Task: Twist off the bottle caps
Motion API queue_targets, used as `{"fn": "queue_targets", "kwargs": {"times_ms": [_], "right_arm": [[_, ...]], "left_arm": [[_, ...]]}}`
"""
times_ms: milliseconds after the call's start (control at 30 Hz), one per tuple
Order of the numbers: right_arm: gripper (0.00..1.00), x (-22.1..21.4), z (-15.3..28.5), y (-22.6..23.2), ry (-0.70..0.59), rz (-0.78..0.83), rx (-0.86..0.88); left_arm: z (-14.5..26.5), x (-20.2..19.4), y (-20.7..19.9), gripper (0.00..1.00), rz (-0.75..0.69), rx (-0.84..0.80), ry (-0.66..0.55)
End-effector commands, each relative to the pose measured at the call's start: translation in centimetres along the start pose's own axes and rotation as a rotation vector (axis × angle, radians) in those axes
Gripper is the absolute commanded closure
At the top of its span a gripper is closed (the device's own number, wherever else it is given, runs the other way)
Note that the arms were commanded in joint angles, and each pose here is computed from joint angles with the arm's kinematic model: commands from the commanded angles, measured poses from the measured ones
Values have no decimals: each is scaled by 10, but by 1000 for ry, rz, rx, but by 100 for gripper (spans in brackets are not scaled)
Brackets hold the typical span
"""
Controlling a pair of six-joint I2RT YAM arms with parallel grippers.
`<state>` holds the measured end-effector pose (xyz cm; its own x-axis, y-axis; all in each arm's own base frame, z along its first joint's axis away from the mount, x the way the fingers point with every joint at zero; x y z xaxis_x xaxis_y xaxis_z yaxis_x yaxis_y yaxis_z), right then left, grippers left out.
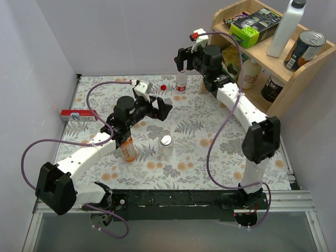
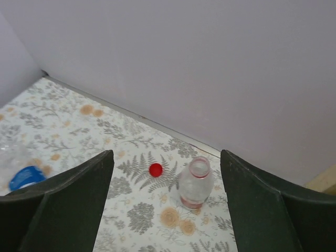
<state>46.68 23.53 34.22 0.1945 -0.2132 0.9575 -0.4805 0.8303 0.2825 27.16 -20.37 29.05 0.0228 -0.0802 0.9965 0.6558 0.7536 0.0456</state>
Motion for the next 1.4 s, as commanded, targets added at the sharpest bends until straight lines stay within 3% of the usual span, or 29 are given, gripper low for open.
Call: {"fn": "queue_targets", "kwargs": {"times_ms": [0, 33, 100, 167, 200, 267, 433, 600, 867, 1367], "right_arm": [[12, 4, 56, 39, 36, -25, 37], [13, 16, 78, 42, 8, -48, 6], [15, -11, 103, 40, 94, -135, -28], [16, -5, 140, 48, 93, -182, -17], [16, -30, 153, 51, 170, -185, -15], [16, -35, 180, 62, 188, -196, -1], [19, -93, 214, 100, 422, -208, 37], [19, -119, 220, 143, 536, -150, 80], [18, -159, 206, 163, 670, -35, -50], [21, -188, 191, 164, 735, -4, -86]], "left_arm": [[-5, -1, 10, 2, 75, -23, 12], [-6, 4, 19, 2, 84, -13, 6], [-8, 5, 26, 2, 138, -16, 23], [-9, 5, 41, 2, 187, 17, 41], [-8, 4, 44, 2, 203, 25, 60], [-11, 6, 56, 2, 222, 64, 77], [-16, 1, 65, 2, 207, 73, 164], [-15, 5, 67, 2, 195, 91, 159], [-14, 2, 71, 2, 160, 130, 165], [-14, 3, 70, 2, 169, 130, 164]]}}
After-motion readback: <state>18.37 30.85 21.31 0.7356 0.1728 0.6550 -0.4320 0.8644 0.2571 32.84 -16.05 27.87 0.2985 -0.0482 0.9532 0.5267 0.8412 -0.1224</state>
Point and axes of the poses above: each gripper's point midway between its finger pads, its own z axis back along the fingers, its own y axis along the line the jaws close on, x = y × z, the point moved 9 cm from there along z, back along the fingers, and after that the axes turned 15 degrees about -z, right-handed, at the moved point
